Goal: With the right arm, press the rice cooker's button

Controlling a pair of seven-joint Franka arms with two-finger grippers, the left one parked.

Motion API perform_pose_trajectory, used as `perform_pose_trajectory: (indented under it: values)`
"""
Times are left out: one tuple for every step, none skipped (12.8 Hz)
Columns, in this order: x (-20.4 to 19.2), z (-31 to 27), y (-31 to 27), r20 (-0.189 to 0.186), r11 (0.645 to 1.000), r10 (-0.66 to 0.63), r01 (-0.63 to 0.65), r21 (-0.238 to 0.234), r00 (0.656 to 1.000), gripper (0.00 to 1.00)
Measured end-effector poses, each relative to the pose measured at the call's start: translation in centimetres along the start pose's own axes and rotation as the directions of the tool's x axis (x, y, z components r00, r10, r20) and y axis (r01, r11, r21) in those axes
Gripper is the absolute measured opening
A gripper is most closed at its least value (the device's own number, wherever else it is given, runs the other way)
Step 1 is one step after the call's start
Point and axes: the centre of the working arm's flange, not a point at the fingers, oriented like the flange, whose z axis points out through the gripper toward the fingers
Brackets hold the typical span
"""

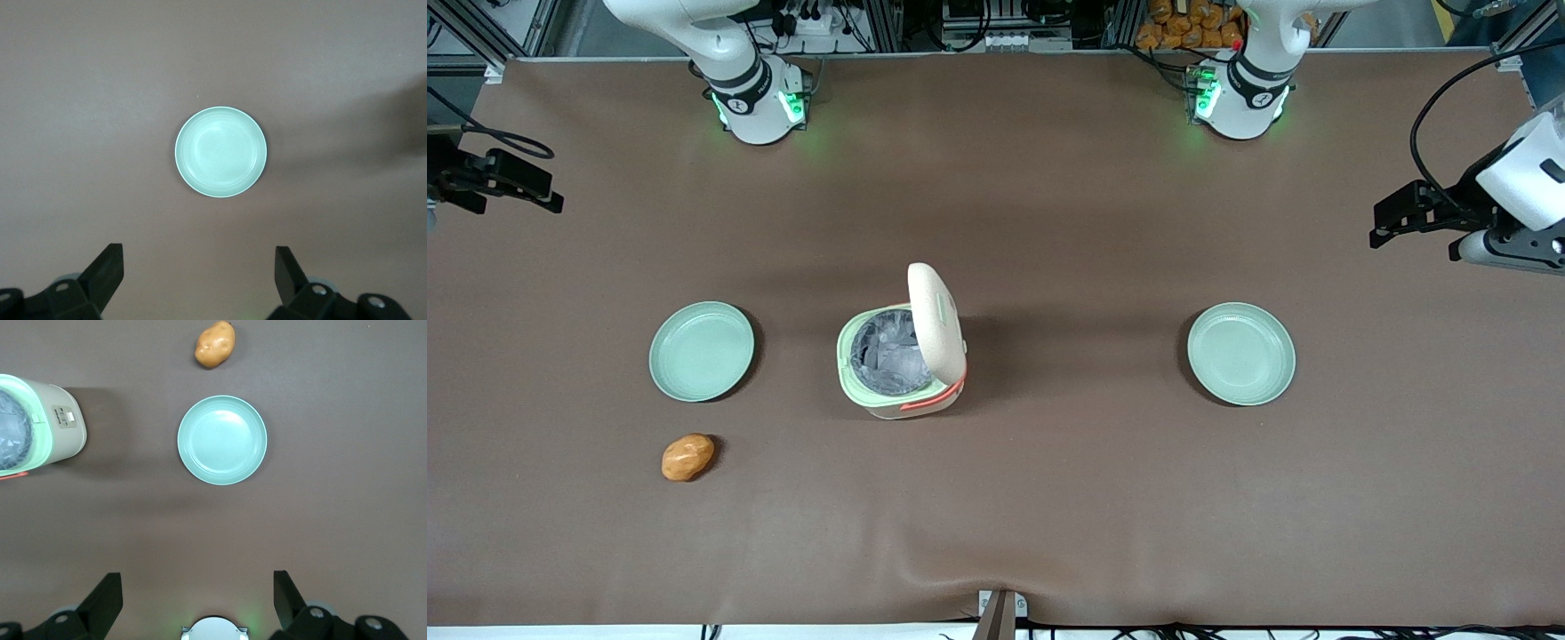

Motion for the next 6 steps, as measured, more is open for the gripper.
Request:
perform_pose_trajectory:
  values:
    - [-0.3, 0.0, 0.1, -0.001, 1.000, -0.001, 0.001, 0.001, 1.000, 1.00]
    - [-0.8, 0.0, 0.2, -0.008, 1.000, -0.004, 0.004, 0.005, 1.000, 1.00]
    - [-1.3, 0.0, 0.3, -0.015, 1.000, -0.006, 0.006, 0.009, 1.000, 1.00]
    - [-1.8, 0.0, 0.5, -0.023, 1.000, -0.010, 0.010, 0.013, 1.000, 1.00]
    - [-2.4, -0.2, 0.6, -0.031, 1.000, -0.015, 0.016, 0.017, 0.999, 1.00]
    - [-2.6, -0.4, 0.7, -0.040, 1.000, -0.018, 0.018, 0.017, 0.999, 1.00]
